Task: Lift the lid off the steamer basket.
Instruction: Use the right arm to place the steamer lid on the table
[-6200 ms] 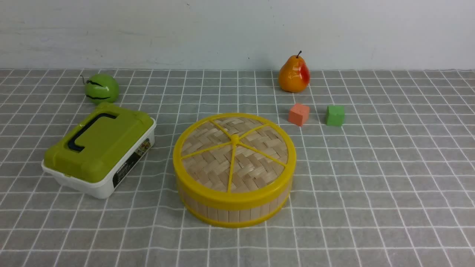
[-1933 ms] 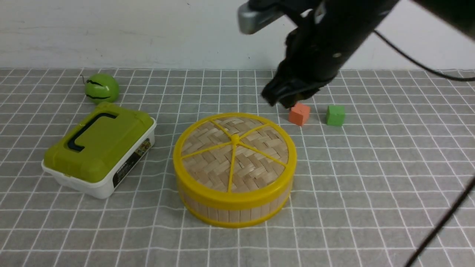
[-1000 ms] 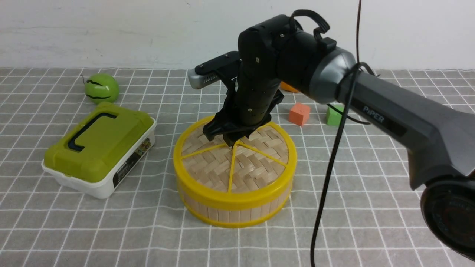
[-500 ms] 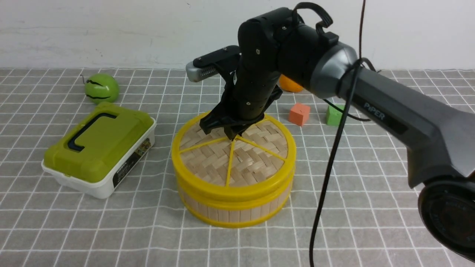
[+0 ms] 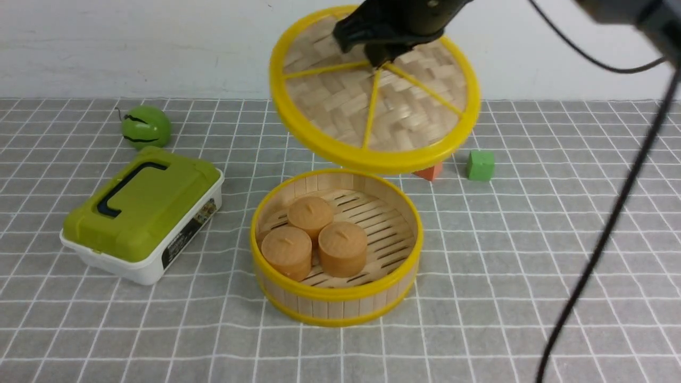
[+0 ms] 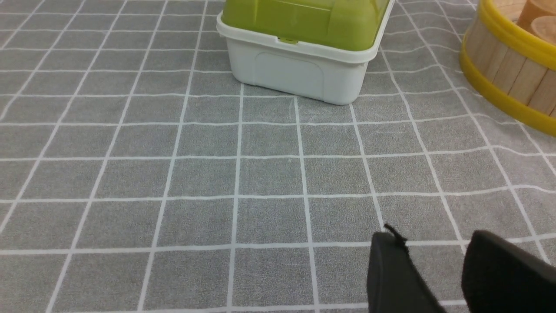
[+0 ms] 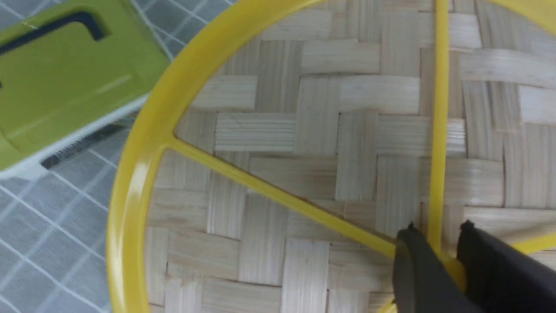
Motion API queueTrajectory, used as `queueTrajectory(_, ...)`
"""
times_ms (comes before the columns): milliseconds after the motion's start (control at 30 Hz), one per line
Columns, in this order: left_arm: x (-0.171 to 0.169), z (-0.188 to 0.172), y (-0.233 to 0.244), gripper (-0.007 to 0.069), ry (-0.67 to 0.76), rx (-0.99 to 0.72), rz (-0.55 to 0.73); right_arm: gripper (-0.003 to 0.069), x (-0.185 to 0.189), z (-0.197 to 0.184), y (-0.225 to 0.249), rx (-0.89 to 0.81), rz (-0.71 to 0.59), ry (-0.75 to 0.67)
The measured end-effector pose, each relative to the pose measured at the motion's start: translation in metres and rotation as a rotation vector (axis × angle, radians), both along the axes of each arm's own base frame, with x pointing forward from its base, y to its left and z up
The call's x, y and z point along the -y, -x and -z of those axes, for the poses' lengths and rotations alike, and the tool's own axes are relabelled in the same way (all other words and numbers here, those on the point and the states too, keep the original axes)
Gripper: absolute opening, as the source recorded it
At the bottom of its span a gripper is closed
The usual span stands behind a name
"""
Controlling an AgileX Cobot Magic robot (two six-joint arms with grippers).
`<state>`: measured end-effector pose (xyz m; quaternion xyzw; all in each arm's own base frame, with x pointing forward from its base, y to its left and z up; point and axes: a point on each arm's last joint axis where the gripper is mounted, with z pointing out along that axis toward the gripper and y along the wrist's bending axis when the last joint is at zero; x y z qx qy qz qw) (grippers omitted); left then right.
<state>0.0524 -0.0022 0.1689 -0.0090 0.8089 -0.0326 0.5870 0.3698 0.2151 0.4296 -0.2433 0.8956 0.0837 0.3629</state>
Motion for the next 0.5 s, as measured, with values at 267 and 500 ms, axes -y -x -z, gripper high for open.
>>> queueTrajectory(267,0.000,0.000,0.000,0.0239,0.000,0.000,0.000,0.0082,0.103,0.048,0.031,-0.210,0.182,0.139)
queueTrajectory(500,0.000,0.000,0.000,0.0239,0.000,0.000,0.000,0.0082,0.145,0.125,0.025,-0.231,0.291,0.120)
